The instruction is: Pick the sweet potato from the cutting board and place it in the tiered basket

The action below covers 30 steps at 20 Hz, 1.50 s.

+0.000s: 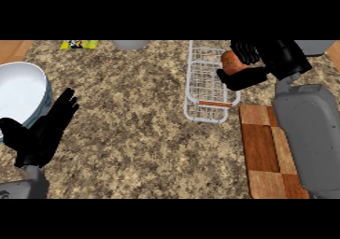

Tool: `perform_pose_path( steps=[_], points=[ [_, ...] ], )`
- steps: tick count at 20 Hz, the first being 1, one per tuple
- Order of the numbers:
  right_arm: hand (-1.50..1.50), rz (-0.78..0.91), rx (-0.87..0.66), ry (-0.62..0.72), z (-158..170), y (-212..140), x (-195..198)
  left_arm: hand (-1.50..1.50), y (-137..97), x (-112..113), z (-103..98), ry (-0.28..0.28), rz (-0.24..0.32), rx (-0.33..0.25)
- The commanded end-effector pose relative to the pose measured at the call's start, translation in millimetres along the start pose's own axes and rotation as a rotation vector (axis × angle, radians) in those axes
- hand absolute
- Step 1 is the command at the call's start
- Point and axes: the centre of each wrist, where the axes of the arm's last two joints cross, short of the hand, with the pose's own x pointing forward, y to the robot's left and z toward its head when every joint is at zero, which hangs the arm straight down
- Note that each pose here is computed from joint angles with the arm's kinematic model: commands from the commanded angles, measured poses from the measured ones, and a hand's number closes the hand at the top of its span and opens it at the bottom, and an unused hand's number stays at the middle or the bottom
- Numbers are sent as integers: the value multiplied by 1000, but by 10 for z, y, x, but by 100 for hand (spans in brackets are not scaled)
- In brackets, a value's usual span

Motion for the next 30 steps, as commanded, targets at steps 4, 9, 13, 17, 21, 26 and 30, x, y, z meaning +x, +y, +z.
perform_pose_path(
  steps=[4, 9, 13, 17, 21, 26, 30],
  points=[
    [150, 30, -49, 18, -185, 265, -123, 0, -81, 134, -7, 3, 2, -12],
    [150, -55, -216, -27, -274, 384, -136, 0, 21, -62, -5, -5, 10, -17],
    [-150, -101, -200, -27, -424, 402, -221, 0, -201, -87, -73, 2, 13, -6],
    [-150, -53, -172, -35, -617, 375, 32, 0, 54, 110, 55, -6, 4, -18],
    [-150, -130, -193, -41, -477, 684, 33, 0, 68, 15, -42, -4, -3, 3],
    [-150, -347, -241, 13, -535, 567, -29, 0, -62, -138, 83, 8, 3, -5],
    [-150, -503, -280, 57, -619, 330, -69, 0, -88, 84, -39, -10, 0, -1]
  ],
)
